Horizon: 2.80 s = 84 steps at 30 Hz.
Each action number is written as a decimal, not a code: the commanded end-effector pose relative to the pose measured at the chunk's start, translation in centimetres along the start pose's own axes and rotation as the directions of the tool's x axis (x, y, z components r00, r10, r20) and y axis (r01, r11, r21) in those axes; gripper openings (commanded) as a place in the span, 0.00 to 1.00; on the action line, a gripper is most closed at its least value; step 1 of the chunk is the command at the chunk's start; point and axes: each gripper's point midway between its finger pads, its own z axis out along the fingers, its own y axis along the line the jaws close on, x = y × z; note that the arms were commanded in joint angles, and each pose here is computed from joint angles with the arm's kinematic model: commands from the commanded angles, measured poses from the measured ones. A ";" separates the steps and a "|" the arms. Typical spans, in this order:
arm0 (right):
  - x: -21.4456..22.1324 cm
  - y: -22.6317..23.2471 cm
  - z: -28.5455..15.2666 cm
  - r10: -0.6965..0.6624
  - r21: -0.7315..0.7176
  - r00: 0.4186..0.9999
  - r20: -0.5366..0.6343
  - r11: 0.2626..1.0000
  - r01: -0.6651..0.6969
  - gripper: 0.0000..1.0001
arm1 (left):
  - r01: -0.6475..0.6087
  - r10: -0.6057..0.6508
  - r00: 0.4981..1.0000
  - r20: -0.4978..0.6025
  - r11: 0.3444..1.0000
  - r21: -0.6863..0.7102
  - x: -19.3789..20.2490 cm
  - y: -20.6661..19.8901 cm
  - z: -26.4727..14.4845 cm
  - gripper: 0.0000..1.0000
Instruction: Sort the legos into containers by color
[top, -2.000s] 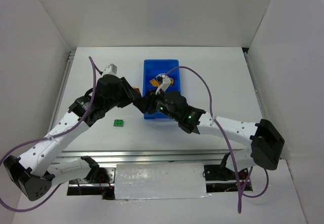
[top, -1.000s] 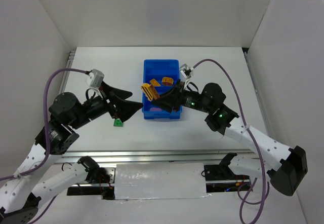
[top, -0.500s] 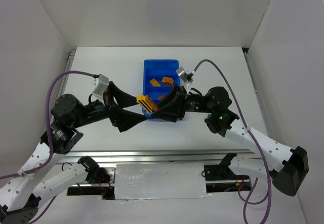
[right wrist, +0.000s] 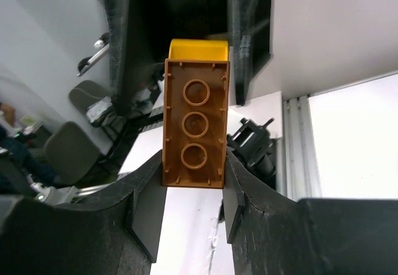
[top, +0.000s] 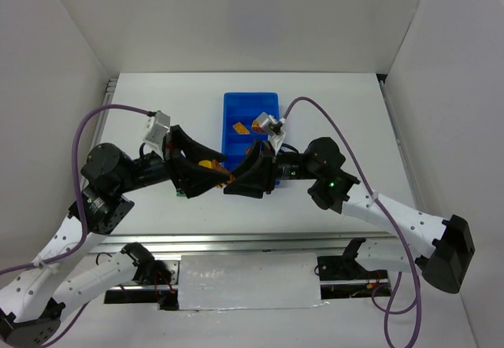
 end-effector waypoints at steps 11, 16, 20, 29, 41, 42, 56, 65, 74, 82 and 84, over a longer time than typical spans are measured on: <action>-5.2 1.3 -0.8 -0.205 0.102 0.967 0.148 0.976 0.192 0.00 | -0.047 0.043 0.998 0.040 0.995 0.092 -1.3 -2.3 -0.3 0.80; -5.0 1.3 -1.1 -0.209 0.109 0.966 0.155 0.975 0.194 0.00 | -0.048 0.044 0.998 0.037 0.994 0.099 -1.3 -2.3 -0.2 0.54; -4.8 1.3 -1.3 -0.207 0.110 0.966 0.158 0.975 0.191 0.00 | -0.047 0.043 0.998 0.040 0.994 0.098 -1.4 -2.3 -0.2 0.25; -4.6 1.1 -1.2 -0.203 0.111 0.970 0.130 0.976 0.189 0.90 | -0.060 0.058 0.998 0.020 0.990 0.131 -1.1 -2.8 -0.2 0.00; -4.8 3.4 -1.4 -0.240 0.035 0.970 -0.035 0.970 0.242 0.67 | -0.084 0.094 0.995 -0.036 0.972 0.222 0.0 -4.2 -0.8 0.00; -4.8 3.7 -1.5 -0.246 0.031 0.969 -0.032 0.968 0.247 0.66 | -0.082 0.092 0.995 -0.039 0.975 0.205 0.1 -3.8 -0.7 0.00; -3.0 3.1 -1.1 -0.198 -0.001 0.975 -0.103 0.980 0.199 0.51 | -0.066 0.078 0.995 -0.065 0.982 0.177 0.5 -3.2 -0.5 0.00; -3.1 2.6 -1.1 -0.211 0.037 0.973 -0.098 0.976 0.215 0.00 | -0.053 0.068 0.994 -0.082 0.983 0.173 0.9 -2.9 -0.4 0.00; -4.0 2.4 -2.4 -0.277 0.082 0.960 -0.044 0.957 0.280 0.00 | -0.081 0.096 0.992 -0.087 0.984 0.157 0.8 -3.3 -1.2 0.00; -5.3 1.9 -3.1 -0.275 0.156 0.961 0.038 0.951 0.267 0.00 | -0.087 0.104 0.991 -0.088 0.980 0.181 1.2 -3.6 -1.4 0.00; -5.7 1.6 -3.4 -0.272 0.186 0.960 0.066 0.949 0.256 0.00 | -0.095 0.113 0.990 -0.085 0.978 0.186 1.1 -3.8 -1.5 0.00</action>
